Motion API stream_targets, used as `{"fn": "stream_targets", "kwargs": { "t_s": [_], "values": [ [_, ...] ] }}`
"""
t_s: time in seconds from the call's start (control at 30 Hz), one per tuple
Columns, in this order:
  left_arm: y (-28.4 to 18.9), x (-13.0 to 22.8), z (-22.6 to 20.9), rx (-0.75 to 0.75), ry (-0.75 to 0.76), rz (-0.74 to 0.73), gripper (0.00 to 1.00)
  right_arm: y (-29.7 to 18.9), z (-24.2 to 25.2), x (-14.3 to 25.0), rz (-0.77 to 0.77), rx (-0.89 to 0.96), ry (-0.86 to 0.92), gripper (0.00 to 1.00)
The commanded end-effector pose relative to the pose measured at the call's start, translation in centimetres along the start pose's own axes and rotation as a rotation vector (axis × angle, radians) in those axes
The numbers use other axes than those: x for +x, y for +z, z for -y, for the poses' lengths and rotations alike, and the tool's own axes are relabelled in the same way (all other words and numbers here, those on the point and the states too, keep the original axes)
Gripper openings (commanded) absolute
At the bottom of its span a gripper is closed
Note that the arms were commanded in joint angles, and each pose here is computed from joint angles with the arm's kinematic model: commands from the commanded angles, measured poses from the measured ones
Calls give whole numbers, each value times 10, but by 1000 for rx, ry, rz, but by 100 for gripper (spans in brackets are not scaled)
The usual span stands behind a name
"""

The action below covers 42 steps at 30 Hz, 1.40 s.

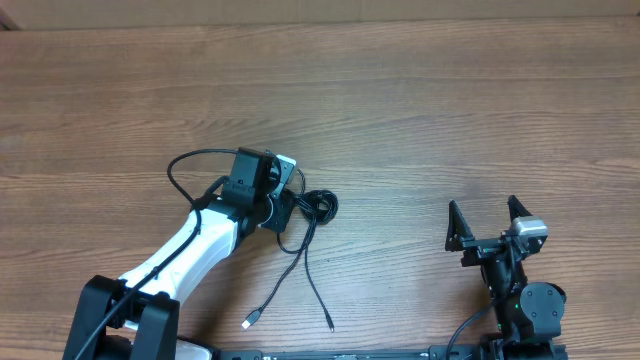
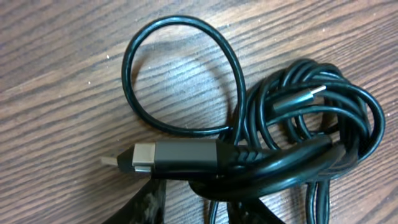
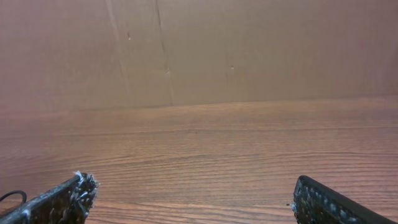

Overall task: Untangle cables
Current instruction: 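Lower the left gripper onto the cable bundle and close on it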

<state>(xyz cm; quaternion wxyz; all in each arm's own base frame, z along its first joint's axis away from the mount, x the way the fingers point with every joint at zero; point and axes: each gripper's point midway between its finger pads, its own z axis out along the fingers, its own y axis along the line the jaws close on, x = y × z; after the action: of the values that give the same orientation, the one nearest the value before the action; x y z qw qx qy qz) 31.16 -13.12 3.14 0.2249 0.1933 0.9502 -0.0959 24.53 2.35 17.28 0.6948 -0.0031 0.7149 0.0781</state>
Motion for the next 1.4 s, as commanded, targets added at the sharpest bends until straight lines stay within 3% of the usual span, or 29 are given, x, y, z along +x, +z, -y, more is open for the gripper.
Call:
{"fn": "stream_targets", "kwargs": {
  "t_s": [0.0, 0.03, 0.17, 0.23, 0.3, 0.37, 0.4, 0.6, 0.7, 0.73, 0.83, 0.9, 0.97, 1.03, 1.13, 1.3, 1.37],
  "values": [
    [-1, -14, 3, 6, 22, 38, 26, 0, 0, 2, 3, -4, -4, 100],
    [-1, -15, 3, 7, 20, 44, 26, 0, 0, 2, 3, -3, -4, 100],
    [-2, -24, 14, 73, 28, 82, 51, 0, 0, 2, 2, -4, -4, 100],
    [-3, -29, 17, 88, 32, 103, 54, 0, 0, 2, 3, -4, -4, 100],
    [-3, -33, 17, 87, 35, 120, 50, 0, 0, 2, 3, -4, -4, 100],
    [-4, -37, 17, 91, 38, 135, 36, 0, 0, 2, 3, -4, -4, 100],
    [-4, -38, 17, 91, 39, 139, 34, 0, 0, 2, 2, -3, -4, 100],
    [-5, -41, 22, 117, 42, 151, 33, 0, 0, 2, 2, -4, -4, 100],
    [-6, -36, 33, 182, 32, 134, 6, 0, 0, 2, 2, -4, -4, 100],
    [-8, -35, 39, 223, -10, 126, 4, 0, 0, 2, 3, -4, -4, 100],
    [-19, -32, 52, 299, -188, 79, 9, 0, 0, 2, 3, -4, -4, 100],
    [-32, -31, 53, 302, -260, 67, 21, 0, 0, 2, 3, -4, -4, 100],
    [-47, -37, 55, 309, -286, 102, 98, 0, 0, 2, 2, -4, -4, 100],
    [-66, -48, 57, 304, -287, 165, 100, 0, 0, 2, 2, -4, -4, 100],
    [-84, -61, 53, 305, -482, 217, 100, 0, 0, 2, 3, -4, -4, 100],
    [-88, -79, 59, 382, -626, 253, 100, 0, 0, 2, 3, -4, -4, 100],
    [-88, -86, 59, 393, -626, 277, 91, 0, 0, 2, 2, -4, -4, 100]
  ]
}}
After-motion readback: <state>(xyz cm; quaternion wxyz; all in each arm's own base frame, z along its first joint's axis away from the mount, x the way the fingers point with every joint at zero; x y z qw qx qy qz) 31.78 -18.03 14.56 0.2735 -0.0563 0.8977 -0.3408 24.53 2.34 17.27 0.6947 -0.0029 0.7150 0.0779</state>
